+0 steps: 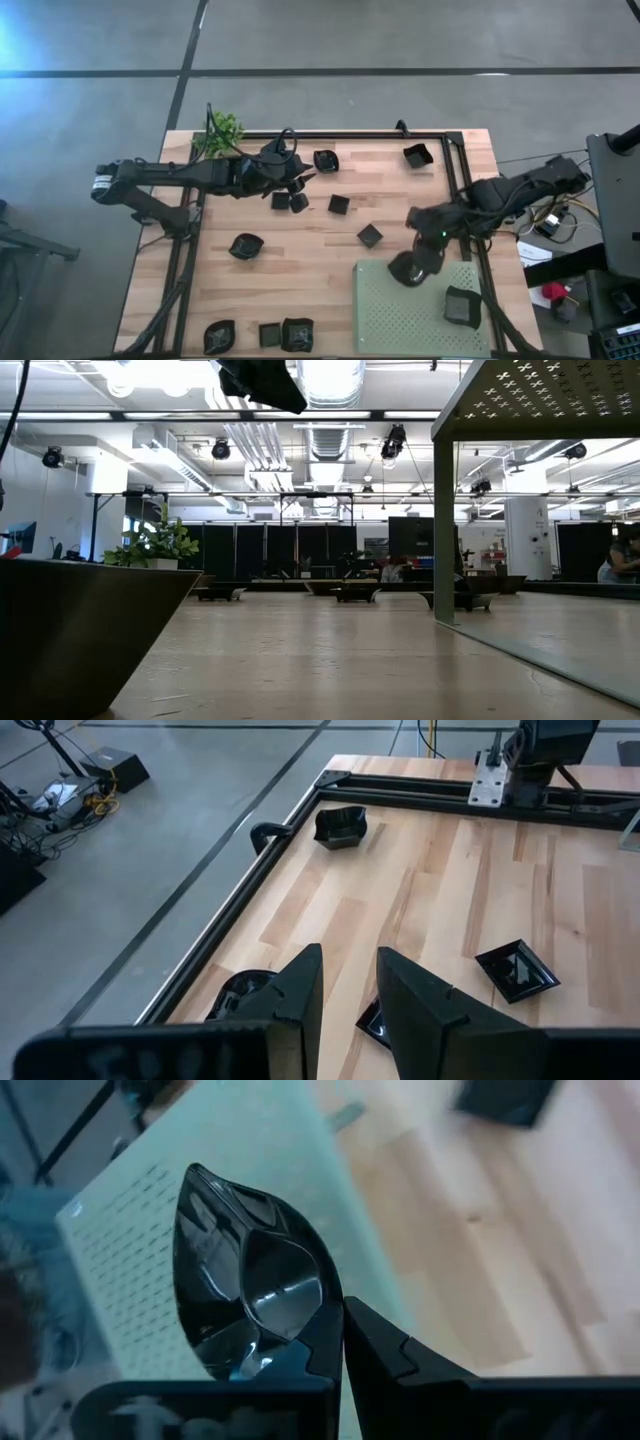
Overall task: Pick & Place Mini shaped plates
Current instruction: Put the leaf-shaped plate on the shelf, then put the square plate on the shelf
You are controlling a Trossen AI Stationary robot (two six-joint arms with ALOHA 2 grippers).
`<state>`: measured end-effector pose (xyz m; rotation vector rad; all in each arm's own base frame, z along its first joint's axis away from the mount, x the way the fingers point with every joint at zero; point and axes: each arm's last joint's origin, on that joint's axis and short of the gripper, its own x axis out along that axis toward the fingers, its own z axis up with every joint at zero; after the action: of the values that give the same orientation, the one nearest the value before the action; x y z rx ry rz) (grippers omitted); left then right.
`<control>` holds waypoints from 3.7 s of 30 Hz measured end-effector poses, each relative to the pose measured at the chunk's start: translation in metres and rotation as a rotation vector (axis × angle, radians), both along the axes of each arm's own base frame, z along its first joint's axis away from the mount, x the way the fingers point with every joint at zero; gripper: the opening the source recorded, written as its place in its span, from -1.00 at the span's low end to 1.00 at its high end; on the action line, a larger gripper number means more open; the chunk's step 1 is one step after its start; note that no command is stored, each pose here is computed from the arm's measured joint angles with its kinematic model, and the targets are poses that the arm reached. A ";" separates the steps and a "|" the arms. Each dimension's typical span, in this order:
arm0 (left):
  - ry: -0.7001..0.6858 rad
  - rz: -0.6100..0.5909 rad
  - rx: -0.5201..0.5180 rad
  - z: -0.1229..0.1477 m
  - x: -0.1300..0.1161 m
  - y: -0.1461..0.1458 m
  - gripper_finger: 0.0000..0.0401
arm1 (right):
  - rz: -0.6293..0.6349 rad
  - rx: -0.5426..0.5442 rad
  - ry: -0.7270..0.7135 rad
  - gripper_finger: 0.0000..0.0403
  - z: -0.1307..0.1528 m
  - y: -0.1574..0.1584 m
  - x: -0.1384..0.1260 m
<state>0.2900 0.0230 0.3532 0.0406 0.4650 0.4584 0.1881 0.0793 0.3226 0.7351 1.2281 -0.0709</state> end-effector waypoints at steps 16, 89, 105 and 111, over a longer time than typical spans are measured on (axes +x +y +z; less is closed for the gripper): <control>0.028 -0.022 0.042 0.000 0.000 0.000 -0.54 | 0.182 0.053 0.091 -0.96 -0.024 0.046 0.016; 0.081 -0.025 0.041 -0.005 -0.003 0.000 -0.54 | 0.181 0.114 0.088 -0.55 -0.003 0.051 0.024; 0.091 -0.052 0.013 -0.006 -0.003 0.000 -0.54 | 0.010 -0.201 -0.277 -0.66 0.058 0.021 0.010; 0.092 -0.052 0.012 -0.006 -0.003 0.000 -0.54 | -0.166 -0.432 -0.353 -0.62 0.064 -0.005 0.008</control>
<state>0.2867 0.0231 0.3470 0.0856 0.5500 0.4091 0.1959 0.0741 0.3865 0.4444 0.7756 -0.3198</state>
